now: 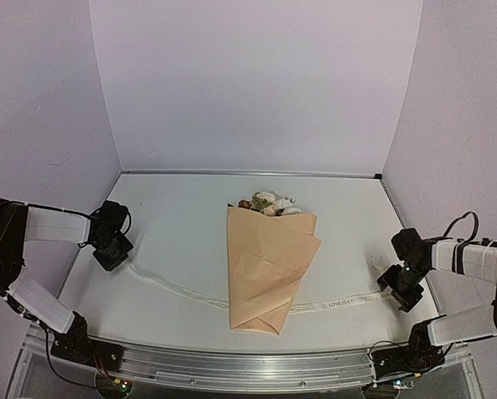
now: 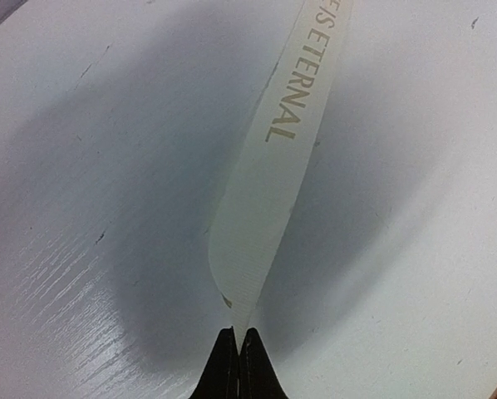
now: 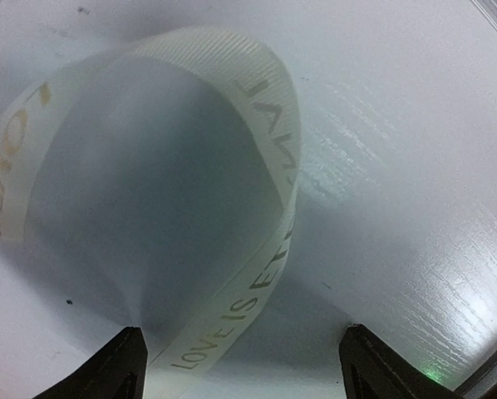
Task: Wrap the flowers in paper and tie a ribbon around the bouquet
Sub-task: Adjust the ribbon at the center of the board.
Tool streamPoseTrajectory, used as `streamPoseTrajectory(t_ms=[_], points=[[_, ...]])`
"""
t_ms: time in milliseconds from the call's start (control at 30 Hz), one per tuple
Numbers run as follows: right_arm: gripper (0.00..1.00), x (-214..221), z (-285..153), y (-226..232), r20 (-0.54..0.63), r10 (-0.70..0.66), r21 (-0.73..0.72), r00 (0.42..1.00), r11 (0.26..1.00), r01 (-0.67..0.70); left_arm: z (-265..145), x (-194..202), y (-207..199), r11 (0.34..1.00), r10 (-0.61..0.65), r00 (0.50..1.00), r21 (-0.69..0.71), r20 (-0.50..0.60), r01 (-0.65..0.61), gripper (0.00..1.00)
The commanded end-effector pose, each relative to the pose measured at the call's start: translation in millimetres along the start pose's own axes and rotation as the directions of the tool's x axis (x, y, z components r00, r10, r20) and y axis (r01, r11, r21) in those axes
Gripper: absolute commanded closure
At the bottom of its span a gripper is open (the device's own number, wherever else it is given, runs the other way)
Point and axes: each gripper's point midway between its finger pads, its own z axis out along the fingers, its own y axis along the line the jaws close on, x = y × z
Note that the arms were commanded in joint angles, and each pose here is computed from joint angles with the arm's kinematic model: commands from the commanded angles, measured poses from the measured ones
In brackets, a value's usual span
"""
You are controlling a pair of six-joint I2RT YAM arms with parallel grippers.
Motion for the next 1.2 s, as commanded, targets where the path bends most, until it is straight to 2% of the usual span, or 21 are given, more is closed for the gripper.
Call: streamPoseTrajectory(t_ms=[0, 367, 500, 600, 667, 833, 1167], points=[[0.23, -9.7, 0.9, 2.4, 0.011, 0.063, 0.015, 0.998, 0.998, -0.063, -13.2, -17.2, -22.8, 0.996, -0.020, 0.999, 0.086, 0.044, 0.016, 1.00], [0.28, -19.8, 6.8, -1.4, 0.006, 0.069, 0.079, 0.998, 0.994, -0.069, -11.8, -17.4, -30.2, 0.994, -0.006, 0.999, 0.106, 0.037, 0.002, 1.00], [0.35, -19.7, 10.2, -3.6, -0.005, 0.066, 0.098, 0.998, 0.993, -0.065, -11.8, -17.0, -32.3, 0.993, -0.006, 0.999, 0.115, 0.034, 0.002, 1.00], [0.45, -15.2, 13.5, -5.1, -0.029, 0.061, 0.108, 0.998, 0.992, -0.057, -11.4, -17.6, -34.0, 0.993, -0.005, 0.999, 0.119, 0.035, 0.000, 1.00], [0.57, -12.6, 15.4, -6.7, -0.040, 0.060, 0.115, 0.997, 0.992, -0.055, -10.2, -18.6, -37.1, 0.992, -0.006, 0.999, 0.127, 0.036, 0.001, 1.00], [0.99, -20.6, 11.0, 5.9, -0.031, 0.053, 0.091, 0.998, 0.995, -0.050, -7.6, -22.1, -51.3, 0.988, -0.003, 0.999, 0.157, 0.036, -0.002, 1.00], [1.00, -69.8, -11.3, 53.4, 0.053, 0.048, 0.012, 0.997, 0.999, -0.049, 7.1, -46.9, -83.0, 0.979, -0.004, 0.998, 0.204, 0.068, -0.010, 1.00]])
